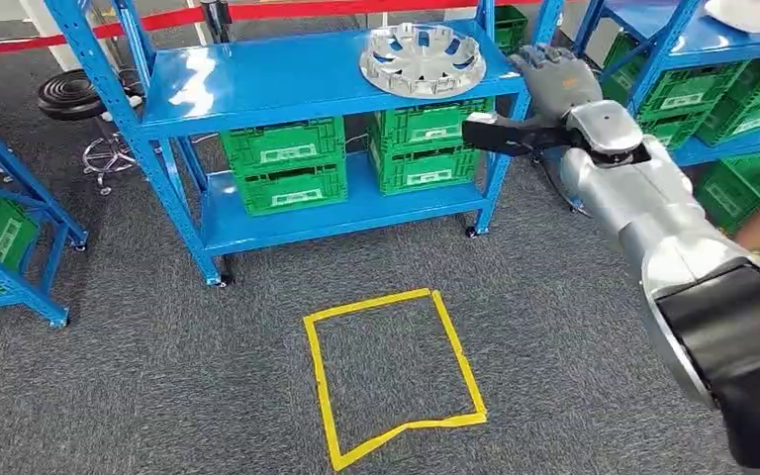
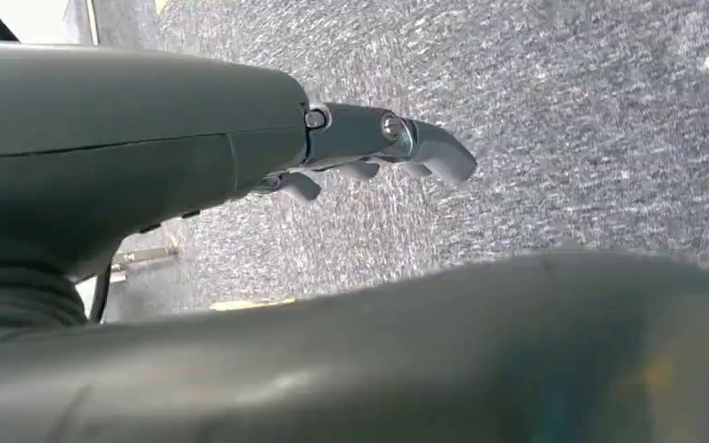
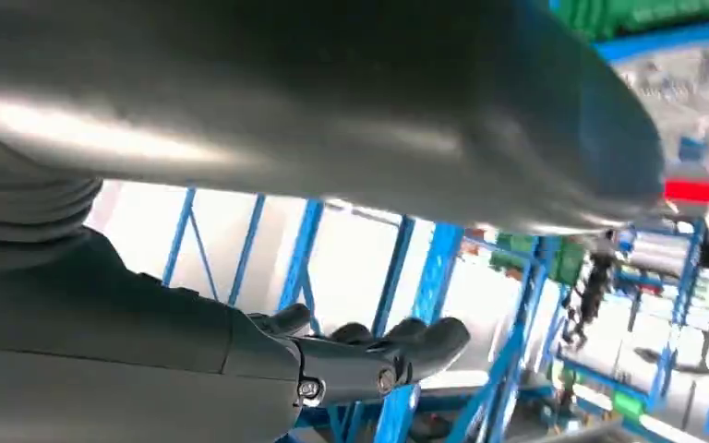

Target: Take the parts from the cabinet and place them on the table.

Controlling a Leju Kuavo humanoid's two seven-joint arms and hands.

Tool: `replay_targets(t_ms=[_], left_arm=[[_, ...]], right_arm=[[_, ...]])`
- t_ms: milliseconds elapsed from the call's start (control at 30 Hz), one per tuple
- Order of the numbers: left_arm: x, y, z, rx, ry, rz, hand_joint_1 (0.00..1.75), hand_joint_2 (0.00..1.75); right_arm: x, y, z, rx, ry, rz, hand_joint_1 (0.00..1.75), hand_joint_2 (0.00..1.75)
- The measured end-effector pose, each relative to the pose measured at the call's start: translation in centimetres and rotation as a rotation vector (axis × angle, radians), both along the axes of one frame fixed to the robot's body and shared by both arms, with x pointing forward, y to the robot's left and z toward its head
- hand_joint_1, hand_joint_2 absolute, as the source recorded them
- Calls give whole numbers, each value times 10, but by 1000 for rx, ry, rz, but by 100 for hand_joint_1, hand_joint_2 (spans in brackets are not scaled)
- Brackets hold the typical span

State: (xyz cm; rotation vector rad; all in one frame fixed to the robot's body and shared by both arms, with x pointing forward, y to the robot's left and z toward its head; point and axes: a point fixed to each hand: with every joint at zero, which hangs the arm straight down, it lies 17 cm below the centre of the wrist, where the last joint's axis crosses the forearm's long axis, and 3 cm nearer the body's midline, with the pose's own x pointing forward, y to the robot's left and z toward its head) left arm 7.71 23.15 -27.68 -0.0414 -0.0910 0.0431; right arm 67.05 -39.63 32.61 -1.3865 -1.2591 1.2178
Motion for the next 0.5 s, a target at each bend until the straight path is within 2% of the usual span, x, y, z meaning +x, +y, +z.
replay_targets(t_ms=[233, 333, 500], left_arm=[[2, -2, 1, -5, -8, -18, 0, 0], [7, -1, 1, -4, -14, -21, 0, 0], [-3, -4, 0, -6, 2, -38, 0, 0]], right_arm=[[-10, -31, -21, -4, 16, -34, 0, 0], [-11, -37, -15, -8, 1, -37, 0, 0], [-18, -38, -51, -10, 58, -39, 0, 0]])
